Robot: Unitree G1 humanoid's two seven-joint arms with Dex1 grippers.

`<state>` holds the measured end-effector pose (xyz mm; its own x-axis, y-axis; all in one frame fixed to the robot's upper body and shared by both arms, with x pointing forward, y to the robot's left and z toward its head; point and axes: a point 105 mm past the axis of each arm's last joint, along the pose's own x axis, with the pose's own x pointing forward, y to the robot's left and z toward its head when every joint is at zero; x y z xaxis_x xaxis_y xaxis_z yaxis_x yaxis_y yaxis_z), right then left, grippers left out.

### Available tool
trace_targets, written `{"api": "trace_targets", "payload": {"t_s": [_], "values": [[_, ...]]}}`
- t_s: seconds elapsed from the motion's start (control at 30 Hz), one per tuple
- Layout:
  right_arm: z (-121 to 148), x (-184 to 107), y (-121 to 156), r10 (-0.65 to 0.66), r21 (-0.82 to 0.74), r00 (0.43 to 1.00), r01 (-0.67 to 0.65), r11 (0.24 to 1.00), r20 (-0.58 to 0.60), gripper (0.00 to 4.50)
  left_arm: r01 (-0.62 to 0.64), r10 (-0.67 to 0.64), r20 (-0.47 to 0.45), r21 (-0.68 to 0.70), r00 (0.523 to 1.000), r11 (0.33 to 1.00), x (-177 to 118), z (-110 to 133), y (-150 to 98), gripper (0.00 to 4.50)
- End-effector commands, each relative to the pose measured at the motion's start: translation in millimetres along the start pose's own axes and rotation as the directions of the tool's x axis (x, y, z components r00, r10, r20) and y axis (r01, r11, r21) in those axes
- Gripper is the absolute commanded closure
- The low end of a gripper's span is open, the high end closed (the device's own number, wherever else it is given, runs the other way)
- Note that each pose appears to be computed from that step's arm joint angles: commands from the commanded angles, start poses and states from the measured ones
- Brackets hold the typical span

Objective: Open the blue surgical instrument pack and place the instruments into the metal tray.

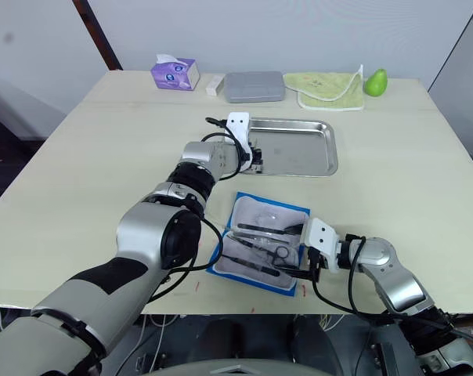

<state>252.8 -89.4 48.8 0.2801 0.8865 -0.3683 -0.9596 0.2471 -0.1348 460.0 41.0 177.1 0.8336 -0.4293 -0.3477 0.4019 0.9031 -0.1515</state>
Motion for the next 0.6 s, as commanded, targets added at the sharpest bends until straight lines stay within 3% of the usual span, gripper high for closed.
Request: {"api": "trace_targets", "payload": {"t_s": [0.03,0.1,0.17,0.27,0.43,0.53,0.6], "values": [[-65,-10,19,0.037,0.156,0.973,-0.001,0.988,-0.228,0.00,0.247,-0.251,0.180,0.046,0.951,0.968,-25,24,-26,2.68],[-63,-10,18,0.029,0.152,0.977,0.004,0.988,-0.211,0.00,0.386,-0.406,0.246,0.127,0.880,0.914,-51,26,-38,2.68],[-62,-9,18,0.023,0.148,0.981,0.006,0.989,-0.193,0.00,0.444,-0.486,0.209,0.217,0.849,0.869,-71,16,-41,2.68],[-61,-8,18,0.012,0.139,0.986,0.011,0.990,-0.164,0.00,0.532,-0.613,0.220,0.334,0.759,0.778,-99,5,-47,2.68],[-62,-3,21,-0.010,0.150,0.994,0.026,0.988,-0.106,0.00,0.575,-0.671,0.163,0.396,0.724,0.716,-118,-20,-40,2.68],[-68,0,23,-0.026,0.153,0.996,0.039,0.987,-0.088,0.00,0.600,-0.724,0.185,0.444,0.665,0.665,-131,-26,-35,2.68],[-71,1,24,-0.032,0.166,0.996,0.045,0.985,-0.078,0.00,0.630,-0.746,0.146,0.445,0.650,0.636,-133,-35,-31,2.68]]}}
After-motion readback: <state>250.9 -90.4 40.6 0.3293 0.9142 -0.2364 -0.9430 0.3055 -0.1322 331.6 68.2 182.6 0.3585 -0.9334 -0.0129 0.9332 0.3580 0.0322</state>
